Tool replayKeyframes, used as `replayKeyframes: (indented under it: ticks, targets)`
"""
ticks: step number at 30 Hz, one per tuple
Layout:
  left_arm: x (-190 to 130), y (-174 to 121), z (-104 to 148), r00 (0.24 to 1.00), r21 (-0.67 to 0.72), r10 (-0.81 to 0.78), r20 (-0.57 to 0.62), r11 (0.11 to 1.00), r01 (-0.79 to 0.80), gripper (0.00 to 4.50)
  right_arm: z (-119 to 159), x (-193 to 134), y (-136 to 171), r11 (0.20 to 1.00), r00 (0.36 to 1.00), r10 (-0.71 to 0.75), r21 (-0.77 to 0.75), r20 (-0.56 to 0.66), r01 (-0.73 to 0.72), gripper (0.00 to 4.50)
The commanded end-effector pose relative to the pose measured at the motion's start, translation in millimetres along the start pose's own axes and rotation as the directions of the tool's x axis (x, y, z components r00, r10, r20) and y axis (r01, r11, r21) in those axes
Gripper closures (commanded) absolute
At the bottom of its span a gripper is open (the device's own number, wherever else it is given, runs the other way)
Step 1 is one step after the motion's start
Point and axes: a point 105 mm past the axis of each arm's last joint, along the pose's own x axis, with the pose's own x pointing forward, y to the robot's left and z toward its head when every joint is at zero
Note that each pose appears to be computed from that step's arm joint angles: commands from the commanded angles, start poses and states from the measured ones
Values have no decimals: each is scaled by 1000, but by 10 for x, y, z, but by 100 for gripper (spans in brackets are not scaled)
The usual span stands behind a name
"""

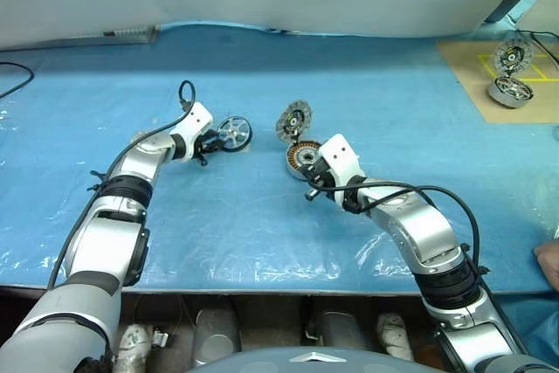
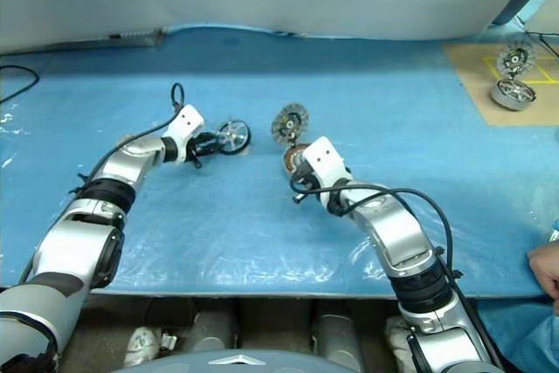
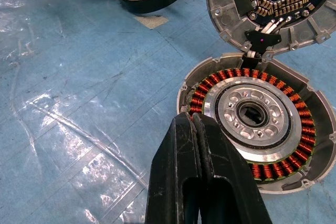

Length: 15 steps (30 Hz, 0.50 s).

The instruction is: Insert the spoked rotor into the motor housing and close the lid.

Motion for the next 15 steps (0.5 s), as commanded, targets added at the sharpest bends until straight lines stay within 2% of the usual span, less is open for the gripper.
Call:
replayKeyframes:
  ticks: [1, 15]
  targets:
    - [-9, 8, -50, 999, 14, -2, -34, 1000, 2, 444, 129, -24, -30, 1000, 999, -13, -13, 50, 14, 450]
    - [-80, 63, -17, 1000, 1, 7, -1, 1000, -7, 448, 155, -51, -57, 1000, 998, -24, -15, 60, 25, 450]
